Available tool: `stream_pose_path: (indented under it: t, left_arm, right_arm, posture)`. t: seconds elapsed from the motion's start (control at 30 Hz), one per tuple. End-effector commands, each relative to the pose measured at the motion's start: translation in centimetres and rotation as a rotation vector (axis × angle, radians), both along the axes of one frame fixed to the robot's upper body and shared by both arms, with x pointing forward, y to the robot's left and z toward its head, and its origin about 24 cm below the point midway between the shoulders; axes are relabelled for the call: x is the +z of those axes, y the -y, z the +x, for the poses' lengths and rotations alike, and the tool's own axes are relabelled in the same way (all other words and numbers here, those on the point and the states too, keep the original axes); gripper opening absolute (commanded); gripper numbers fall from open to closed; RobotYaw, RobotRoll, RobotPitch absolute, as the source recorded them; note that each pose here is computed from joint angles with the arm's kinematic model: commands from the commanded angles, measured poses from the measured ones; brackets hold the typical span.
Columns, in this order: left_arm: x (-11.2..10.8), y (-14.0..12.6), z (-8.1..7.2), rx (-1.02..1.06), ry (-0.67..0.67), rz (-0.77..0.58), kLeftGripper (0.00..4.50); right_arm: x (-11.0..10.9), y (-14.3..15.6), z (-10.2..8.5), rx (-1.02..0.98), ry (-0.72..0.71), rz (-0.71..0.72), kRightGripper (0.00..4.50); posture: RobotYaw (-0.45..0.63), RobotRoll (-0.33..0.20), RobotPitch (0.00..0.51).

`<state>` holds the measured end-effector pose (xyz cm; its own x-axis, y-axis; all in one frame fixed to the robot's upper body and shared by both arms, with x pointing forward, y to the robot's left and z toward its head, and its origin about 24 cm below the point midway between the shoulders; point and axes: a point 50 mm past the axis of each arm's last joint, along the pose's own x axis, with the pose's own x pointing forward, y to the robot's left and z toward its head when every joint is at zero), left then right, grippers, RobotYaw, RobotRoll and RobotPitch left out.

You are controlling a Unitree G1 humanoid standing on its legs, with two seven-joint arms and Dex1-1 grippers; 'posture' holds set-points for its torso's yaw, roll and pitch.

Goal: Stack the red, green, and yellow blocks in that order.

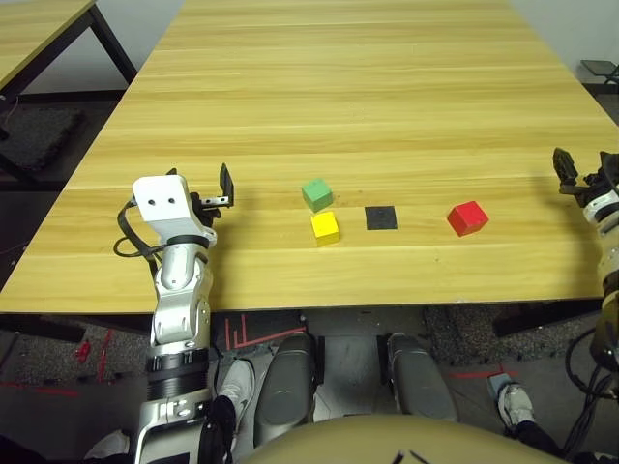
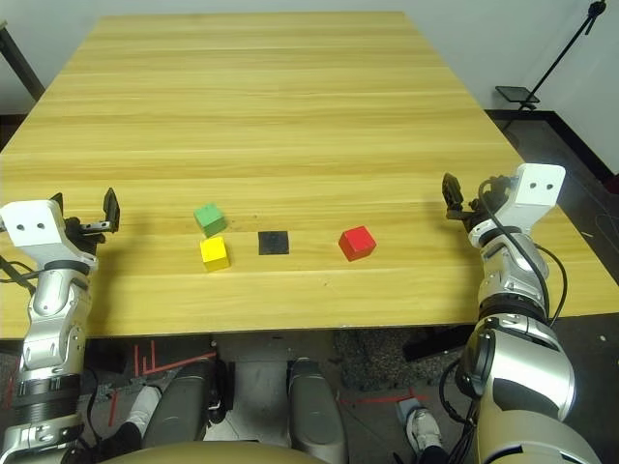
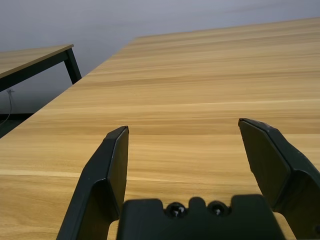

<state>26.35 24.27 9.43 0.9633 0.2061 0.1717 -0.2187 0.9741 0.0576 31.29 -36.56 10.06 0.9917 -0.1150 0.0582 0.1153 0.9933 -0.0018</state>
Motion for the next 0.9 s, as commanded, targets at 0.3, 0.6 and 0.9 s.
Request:
stream_pose_path:
  t: [0.3,0.6,0.9]
  left_arm:
    - [3.5,2.9,0.8,-0.390,-0.026,-0.002,4.46]
    - [7.6,6.0,-0.1,-1.019,-0.172,0.106,4.46]
    - [7.4,6.6,0.0,-1.127,-0.285,0.213,4.46]
  right_arm:
    - [3.5,-2.8,0.6,0.602,-0.148,-0.211,4.50]
    - [7.9,-5.1,1.3,1.073,-0.479,-0.460,4.50]
    - [7.7,-8.6,2.0,1.393,-0.697,-0.748,4.50]
  posture:
    - [0.16,-0.106,0.124]
    - [0.21,-0.148,0.089]
    - [0.28,-0.164,0.065]
